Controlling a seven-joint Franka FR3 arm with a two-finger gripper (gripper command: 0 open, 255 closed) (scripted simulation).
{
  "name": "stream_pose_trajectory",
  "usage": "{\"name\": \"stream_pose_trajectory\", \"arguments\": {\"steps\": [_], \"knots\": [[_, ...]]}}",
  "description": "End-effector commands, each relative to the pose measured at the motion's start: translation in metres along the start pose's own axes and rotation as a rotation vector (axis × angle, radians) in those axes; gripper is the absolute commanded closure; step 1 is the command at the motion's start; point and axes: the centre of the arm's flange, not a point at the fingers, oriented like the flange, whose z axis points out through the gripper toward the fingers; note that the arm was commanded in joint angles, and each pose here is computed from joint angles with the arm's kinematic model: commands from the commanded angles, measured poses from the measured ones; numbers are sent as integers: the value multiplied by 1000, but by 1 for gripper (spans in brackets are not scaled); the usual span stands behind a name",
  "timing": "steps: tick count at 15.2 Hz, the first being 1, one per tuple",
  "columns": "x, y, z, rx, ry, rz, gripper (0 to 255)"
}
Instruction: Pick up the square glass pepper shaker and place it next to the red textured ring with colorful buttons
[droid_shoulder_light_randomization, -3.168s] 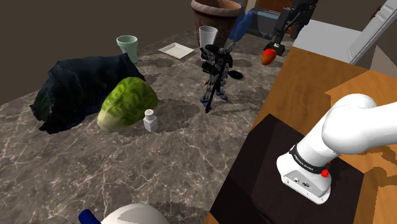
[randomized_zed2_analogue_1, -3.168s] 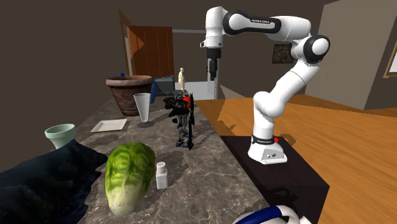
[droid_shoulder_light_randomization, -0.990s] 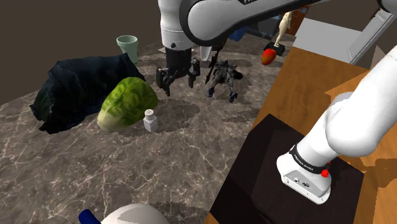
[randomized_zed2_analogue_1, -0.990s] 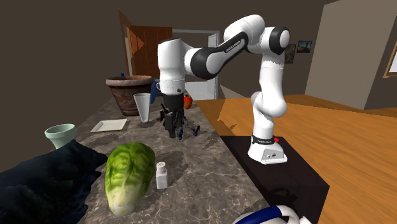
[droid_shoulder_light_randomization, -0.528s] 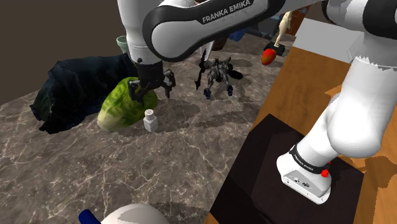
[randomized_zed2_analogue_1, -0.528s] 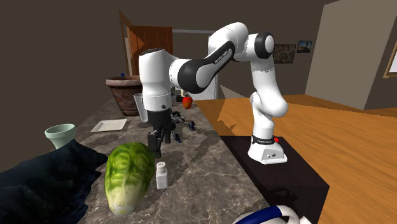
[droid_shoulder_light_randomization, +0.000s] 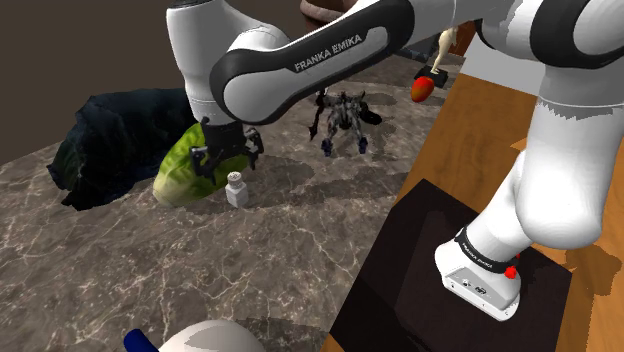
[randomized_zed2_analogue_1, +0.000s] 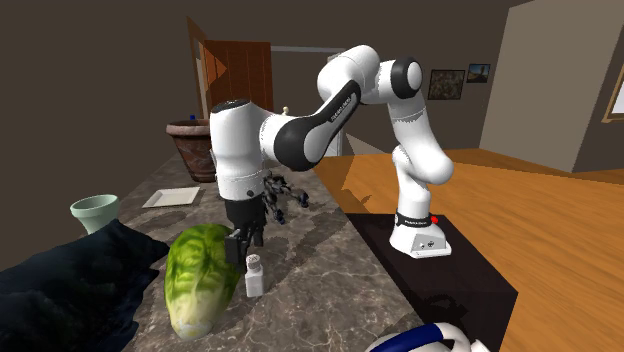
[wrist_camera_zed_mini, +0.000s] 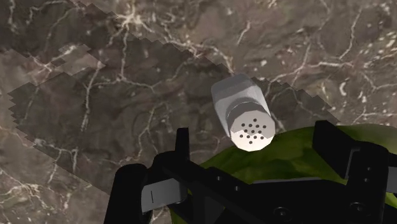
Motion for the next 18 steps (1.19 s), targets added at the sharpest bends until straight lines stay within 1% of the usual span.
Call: {"name": "stream_pose_trajectory", "arguments": {"steps": [1,9,10,18], "knots": [[1,0,11,0,0,0,0],[1,-1,14,0,0,0,0],[1,-1,14,0,0,0,255],[1,-1,14,0,0,0,255]]}}
